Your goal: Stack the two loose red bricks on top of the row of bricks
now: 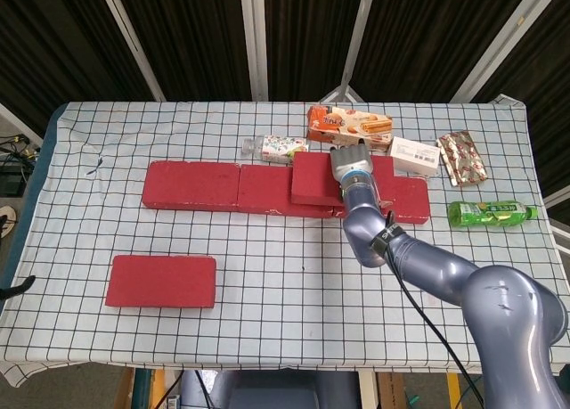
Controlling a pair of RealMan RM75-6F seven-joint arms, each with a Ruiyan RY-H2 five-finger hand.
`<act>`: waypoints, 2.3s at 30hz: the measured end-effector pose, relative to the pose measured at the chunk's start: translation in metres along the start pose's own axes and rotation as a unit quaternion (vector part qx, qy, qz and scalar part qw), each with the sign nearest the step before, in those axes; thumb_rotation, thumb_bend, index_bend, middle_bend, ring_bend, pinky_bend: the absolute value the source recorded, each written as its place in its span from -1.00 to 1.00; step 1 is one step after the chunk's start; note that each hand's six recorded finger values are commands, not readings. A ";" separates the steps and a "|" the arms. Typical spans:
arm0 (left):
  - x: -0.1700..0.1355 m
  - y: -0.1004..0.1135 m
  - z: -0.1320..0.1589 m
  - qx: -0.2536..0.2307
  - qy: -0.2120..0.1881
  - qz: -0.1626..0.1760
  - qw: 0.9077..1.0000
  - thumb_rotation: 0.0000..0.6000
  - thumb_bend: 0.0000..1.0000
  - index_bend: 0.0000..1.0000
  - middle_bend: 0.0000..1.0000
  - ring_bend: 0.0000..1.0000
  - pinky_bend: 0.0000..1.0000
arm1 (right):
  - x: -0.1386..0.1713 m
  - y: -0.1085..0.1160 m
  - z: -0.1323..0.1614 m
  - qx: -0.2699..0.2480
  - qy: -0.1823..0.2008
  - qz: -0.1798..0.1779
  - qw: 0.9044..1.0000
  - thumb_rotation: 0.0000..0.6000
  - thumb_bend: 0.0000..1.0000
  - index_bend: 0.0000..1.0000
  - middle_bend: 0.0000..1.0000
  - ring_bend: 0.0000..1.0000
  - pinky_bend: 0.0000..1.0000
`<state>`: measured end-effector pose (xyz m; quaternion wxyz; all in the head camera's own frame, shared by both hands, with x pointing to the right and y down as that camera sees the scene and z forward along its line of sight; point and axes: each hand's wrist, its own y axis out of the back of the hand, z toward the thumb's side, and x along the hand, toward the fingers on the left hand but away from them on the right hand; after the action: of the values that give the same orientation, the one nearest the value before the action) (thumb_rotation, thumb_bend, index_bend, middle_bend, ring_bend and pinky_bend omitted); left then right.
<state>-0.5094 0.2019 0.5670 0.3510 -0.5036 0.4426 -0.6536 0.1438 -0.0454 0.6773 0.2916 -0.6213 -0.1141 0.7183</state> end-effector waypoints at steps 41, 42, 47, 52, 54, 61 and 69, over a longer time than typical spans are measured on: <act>0.000 -0.003 0.004 0.006 -0.005 -0.003 1.000 1.00 -0.64 -0.86 -1.00 -1.00 -0.74 | 0.001 -0.018 -0.001 -0.009 0.006 -0.008 1.000 1.00 -0.65 -0.23 -0.42 -0.62 -1.00; 0.000 -0.003 0.004 0.006 -0.005 -0.003 1.000 1.00 -0.64 -0.86 -1.00 -1.00 -0.74 | 0.001 -0.019 -0.001 -0.010 0.006 -0.008 1.000 1.00 -0.66 -0.23 -0.42 -0.62 -1.00; 0.000 -0.003 0.004 0.007 -0.003 -0.004 1.000 1.00 -0.64 -0.86 -1.00 -1.00 -0.74 | 0.000 -0.020 -0.002 -0.013 0.006 -0.008 1.000 1.00 -0.66 -0.23 -0.42 -0.64 -1.00; 0.000 -0.004 0.004 0.008 -0.003 -0.004 1.000 1.00 -0.64 -0.86 -1.00 -1.00 -0.74 | -0.001 -0.022 -0.001 -0.015 0.005 -0.007 1.000 1.00 -0.66 -0.24 -0.47 -0.75 -1.00; 0.000 -0.004 0.004 0.008 -0.002 -0.005 1.000 1.00 -0.64 -0.86 -1.00 -1.00 -0.74 | -0.001 -0.022 0.000 -0.015 0.006 -0.007 1.000 1.00 -0.66 -0.28 -0.50 -0.78 -1.00; 0.001 -0.004 0.004 0.010 -0.002 -0.005 1.000 1.00 -0.64 -0.86 -1.00 -1.00 -0.74 | 0.000 -0.021 0.002 -0.011 0.006 -0.008 1.000 1.00 -0.65 -0.46 -0.62 -0.88 -1.00; 0.001 -0.004 0.003 0.010 0.001 -0.005 1.000 1.00 -0.64 -0.86 -1.00 -1.00 -0.74 | 0.001 -0.021 0.001 -0.010 -0.001 -0.002 1.000 1.00 -0.66 -0.53 -0.70 -0.92 -1.00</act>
<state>-0.5070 0.2020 0.5715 0.3521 -0.5016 0.4338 -0.6605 0.1488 -0.0276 0.6877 0.2863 -0.6231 -0.1231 0.7174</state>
